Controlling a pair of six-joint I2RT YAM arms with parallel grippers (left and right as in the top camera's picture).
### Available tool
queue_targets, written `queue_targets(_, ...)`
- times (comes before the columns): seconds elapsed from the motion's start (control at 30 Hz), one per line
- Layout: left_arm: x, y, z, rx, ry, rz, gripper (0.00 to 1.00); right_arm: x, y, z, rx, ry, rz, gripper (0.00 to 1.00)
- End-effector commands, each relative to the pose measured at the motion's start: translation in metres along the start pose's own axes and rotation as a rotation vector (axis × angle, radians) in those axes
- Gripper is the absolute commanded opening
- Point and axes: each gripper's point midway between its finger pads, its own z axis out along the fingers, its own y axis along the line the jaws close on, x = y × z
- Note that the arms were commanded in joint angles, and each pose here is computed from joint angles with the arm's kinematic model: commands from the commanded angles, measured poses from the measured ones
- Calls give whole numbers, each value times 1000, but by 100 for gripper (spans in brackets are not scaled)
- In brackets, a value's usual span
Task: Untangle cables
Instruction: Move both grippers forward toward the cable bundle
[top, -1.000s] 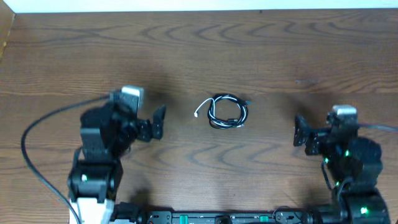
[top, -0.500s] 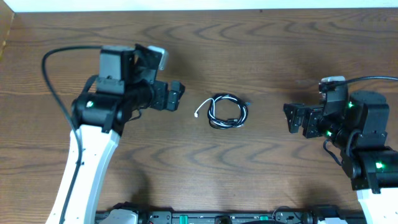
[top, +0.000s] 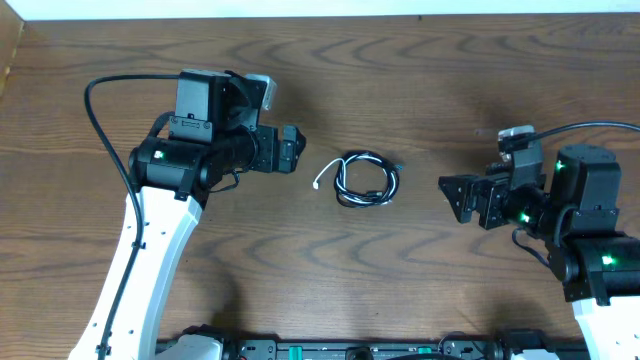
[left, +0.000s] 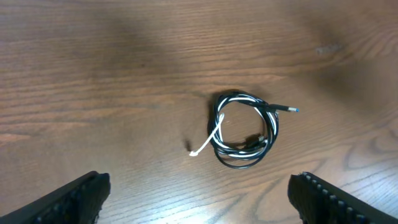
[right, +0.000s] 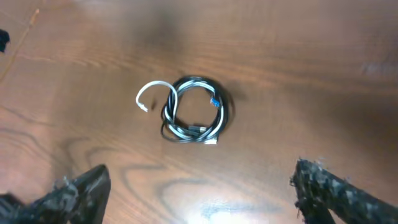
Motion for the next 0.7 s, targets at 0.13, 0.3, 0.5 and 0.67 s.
queue_targets(0.13,11,-24,20,23,74,-76,78,7,-18,1,96,41,227,89)
queue_targets(0.3,39,-60,56,60,213,-65,74,24,-43,6,231,101,361,78)
queue_targets(0.5,73,-86,110,28,351,-142,70,30,-69,9,374,110,444,79)
queue_targets(0.67,96,-95,155,-55,405,-341,60,33,-85,11,454,120,450,80)
